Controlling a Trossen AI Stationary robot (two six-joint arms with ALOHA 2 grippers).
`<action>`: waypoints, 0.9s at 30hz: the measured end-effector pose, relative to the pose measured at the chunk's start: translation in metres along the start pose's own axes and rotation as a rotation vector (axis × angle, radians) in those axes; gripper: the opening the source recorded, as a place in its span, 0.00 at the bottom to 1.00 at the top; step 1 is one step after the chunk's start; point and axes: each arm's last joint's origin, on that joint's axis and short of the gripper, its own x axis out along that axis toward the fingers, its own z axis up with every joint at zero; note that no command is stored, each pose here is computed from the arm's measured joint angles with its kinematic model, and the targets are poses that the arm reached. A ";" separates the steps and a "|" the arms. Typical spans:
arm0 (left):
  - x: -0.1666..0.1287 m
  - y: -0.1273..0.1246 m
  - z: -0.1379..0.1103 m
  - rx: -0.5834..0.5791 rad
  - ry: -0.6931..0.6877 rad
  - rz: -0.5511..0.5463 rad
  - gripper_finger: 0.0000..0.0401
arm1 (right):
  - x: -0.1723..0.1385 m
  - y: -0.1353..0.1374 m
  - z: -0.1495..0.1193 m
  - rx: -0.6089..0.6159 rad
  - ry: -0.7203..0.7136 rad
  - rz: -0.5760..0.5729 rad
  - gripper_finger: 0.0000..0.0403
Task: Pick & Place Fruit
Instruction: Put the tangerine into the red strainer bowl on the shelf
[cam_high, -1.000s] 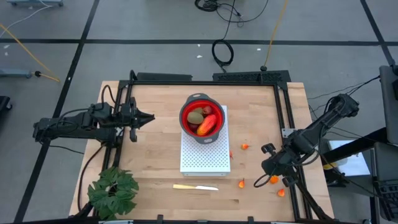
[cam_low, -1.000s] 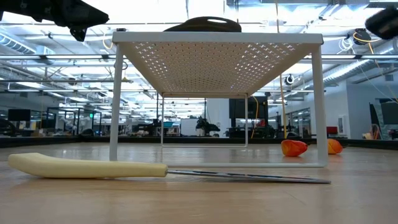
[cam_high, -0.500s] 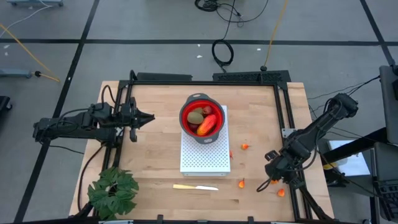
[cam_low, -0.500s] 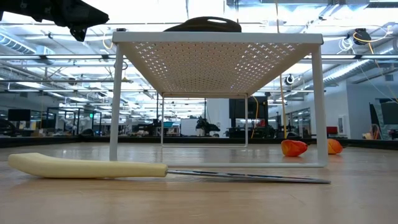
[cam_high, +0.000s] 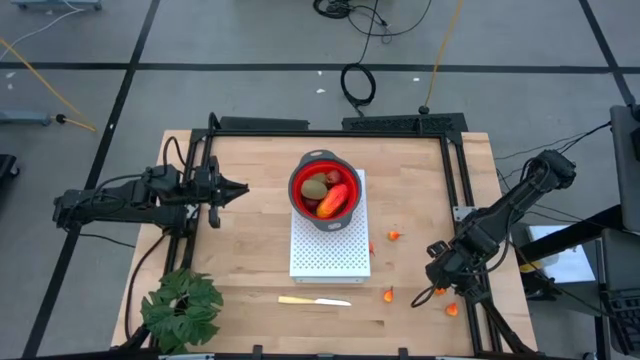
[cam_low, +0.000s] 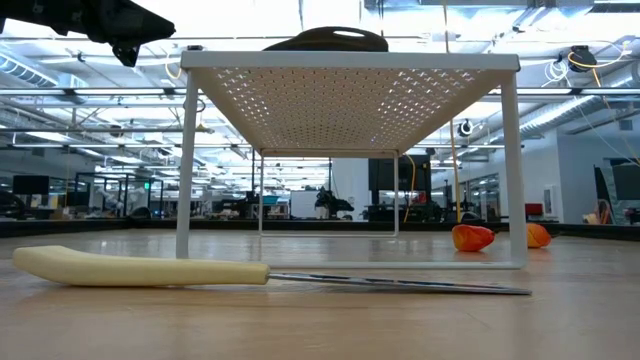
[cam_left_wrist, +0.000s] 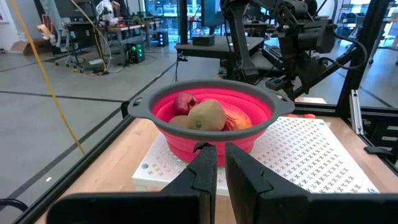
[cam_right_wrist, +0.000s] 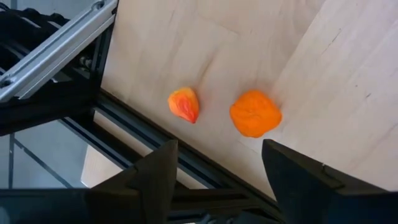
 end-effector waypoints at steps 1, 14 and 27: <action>0.000 0.000 0.000 0.000 0.000 0.000 0.08 | 0.000 0.000 0.000 -0.001 -0.002 0.001 0.56; 0.000 0.000 0.000 0.020 0.000 0.000 0.08 | 0.000 0.000 0.001 0.024 -0.015 0.003 0.57; 0.000 0.000 0.000 0.104 0.000 0.002 0.08 | 0.000 -0.001 0.003 0.043 -0.054 -0.065 0.72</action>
